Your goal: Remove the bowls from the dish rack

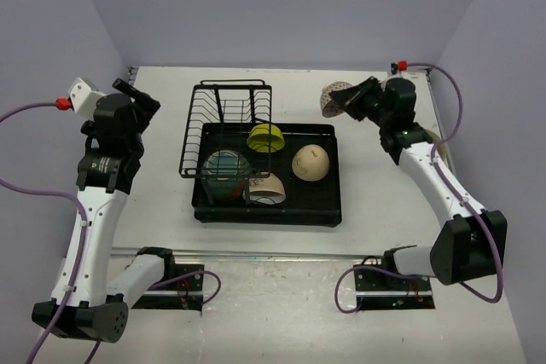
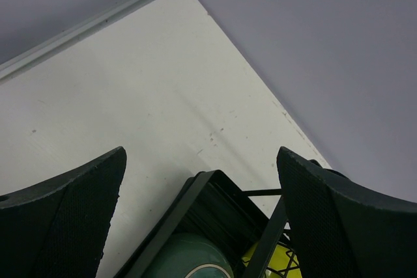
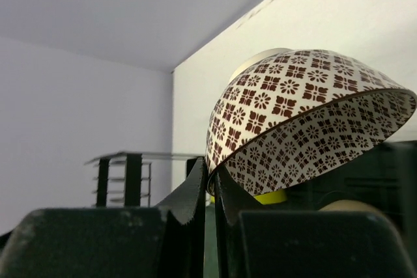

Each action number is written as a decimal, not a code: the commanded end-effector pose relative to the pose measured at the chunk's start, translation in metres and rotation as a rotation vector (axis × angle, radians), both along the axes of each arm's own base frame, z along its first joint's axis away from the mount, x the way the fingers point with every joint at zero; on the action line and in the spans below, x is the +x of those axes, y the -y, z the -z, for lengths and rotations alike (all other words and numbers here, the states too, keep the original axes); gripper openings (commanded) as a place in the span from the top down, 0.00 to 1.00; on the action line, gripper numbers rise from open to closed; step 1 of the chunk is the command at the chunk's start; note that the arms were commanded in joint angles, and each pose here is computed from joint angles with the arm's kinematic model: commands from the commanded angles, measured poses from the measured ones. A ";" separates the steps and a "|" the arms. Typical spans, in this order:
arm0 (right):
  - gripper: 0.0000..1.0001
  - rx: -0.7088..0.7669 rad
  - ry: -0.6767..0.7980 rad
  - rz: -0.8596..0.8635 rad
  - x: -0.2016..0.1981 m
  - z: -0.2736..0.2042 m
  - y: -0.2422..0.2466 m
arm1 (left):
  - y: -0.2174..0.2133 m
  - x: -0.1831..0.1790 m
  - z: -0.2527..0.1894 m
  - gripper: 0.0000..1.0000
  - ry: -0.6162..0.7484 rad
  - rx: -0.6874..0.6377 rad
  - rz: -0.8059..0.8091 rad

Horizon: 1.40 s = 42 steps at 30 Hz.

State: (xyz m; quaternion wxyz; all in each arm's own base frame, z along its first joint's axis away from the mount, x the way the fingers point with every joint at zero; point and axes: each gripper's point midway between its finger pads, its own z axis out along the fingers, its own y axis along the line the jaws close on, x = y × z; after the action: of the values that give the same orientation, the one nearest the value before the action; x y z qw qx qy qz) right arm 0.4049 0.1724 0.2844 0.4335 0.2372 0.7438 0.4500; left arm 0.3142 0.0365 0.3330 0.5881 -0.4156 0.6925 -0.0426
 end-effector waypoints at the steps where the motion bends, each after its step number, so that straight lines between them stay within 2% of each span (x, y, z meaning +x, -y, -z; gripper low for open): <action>1: 1.00 -0.199 0.051 0.079 -0.001 -0.038 0.045 | 0.000 0.002 -0.009 0.04 -0.009 0.016 0.020; 2: 1.00 -0.244 -0.009 0.106 -0.004 -0.027 0.056 | 0.003 0.004 -0.011 0.04 -0.003 0.006 0.031; 8: 1.00 -0.474 -0.158 0.266 -0.002 -0.004 0.122 | 0.015 0.023 -0.009 0.04 -0.022 -0.022 0.084; 22: 1.00 -0.850 -0.459 0.480 -0.019 0.027 0.214 | 0.022 0.041 -0.002 0.05 -0.059 -0.019 0.126; 27: 1.00 -0.848 -0.514 0.509 -0.020 0.030 0.241 | 0.025 0.046 0.002 0.05 -0.064 -0.025 0.137; 31: 1.00 -0.851 -0.600 0.452 -0.014 0.051 0.247 | 0.024 0.048 0.005 0.05 -0.074 -0.022 0.133; 42: 1.00 -0.833 -0.713 0.387 -0.012 0.091 0.259 | 0.024 0.051 0.008 0.05 -0.075 -0.028 0.125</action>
State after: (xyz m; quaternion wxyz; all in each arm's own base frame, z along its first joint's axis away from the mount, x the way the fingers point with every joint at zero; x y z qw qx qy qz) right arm 0.3877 -0.0779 0.1771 0.2674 0.3211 0.9053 -0.0759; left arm 0.3593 0.0106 0.3063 0.5307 -0.3880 0.7506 -0.0663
